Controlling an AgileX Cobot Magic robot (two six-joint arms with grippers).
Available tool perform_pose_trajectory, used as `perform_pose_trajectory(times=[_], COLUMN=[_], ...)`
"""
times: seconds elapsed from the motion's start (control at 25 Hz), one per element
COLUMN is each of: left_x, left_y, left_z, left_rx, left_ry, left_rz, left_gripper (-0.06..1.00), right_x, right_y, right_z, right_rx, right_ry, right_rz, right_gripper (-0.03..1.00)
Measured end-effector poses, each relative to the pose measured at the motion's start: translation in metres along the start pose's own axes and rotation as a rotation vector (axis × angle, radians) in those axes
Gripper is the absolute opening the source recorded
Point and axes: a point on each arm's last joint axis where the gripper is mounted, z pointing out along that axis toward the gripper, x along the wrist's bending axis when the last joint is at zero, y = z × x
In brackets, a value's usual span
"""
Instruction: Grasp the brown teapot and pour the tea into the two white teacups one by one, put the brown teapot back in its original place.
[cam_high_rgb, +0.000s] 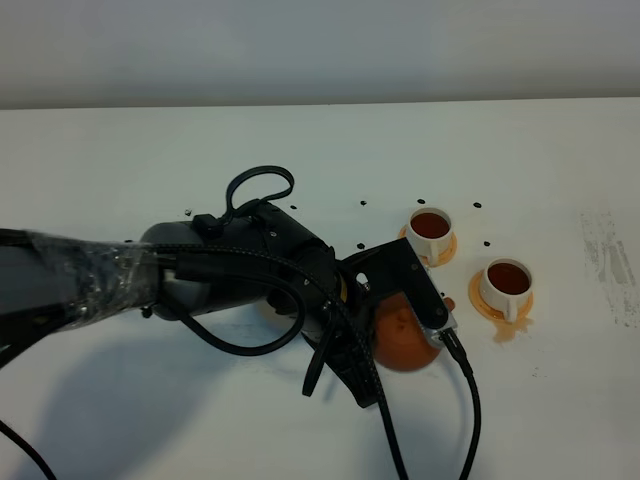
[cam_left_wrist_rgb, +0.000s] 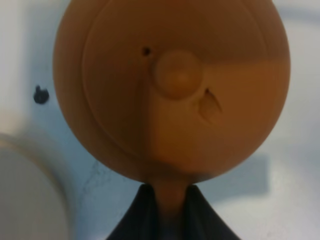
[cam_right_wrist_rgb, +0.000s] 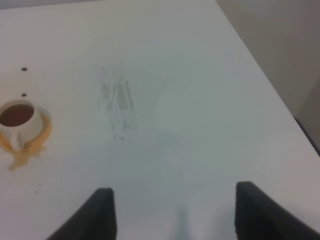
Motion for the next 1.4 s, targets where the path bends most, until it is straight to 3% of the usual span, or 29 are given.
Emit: perform_pose_trajectory(times=[0.24,0.44,0.84,1.16,1.4], left_x=[0.001,0.004,0.043,0.068,0.075], left_y=[-0.005,-0.003,-0.025,-0.073,-0.08], left_z=[0.01,-0.005,-0.06,-0.061,-0.058], left_rx=[0.029,0.021,-0.034,0.042,0.039], left_ry=[-0.021,-0.019,0.057,0.083,0.098], left_rz=[-0.042,-0.085,-0.23,-0.38,-0.408], left_gripper=[0.1,0.1,0.1,0.1,0.1], right_x=[0.0,0.0,0.0,0.0,0.0], right_y=[0.0,0.0,0.0,0.0,0.0], right_z=[0.0,0.0,0.0,0.0,0.0], right_rx=[0.0,0.0,0.0,0.0,0.0], right_ry=[0.0,0.0,0.0,0.0,0.0], right_rz=[0.0,0.0,0.0,0.0,0.0], right_gripper=[0.51,0.51,0.51,0.51,0.51])
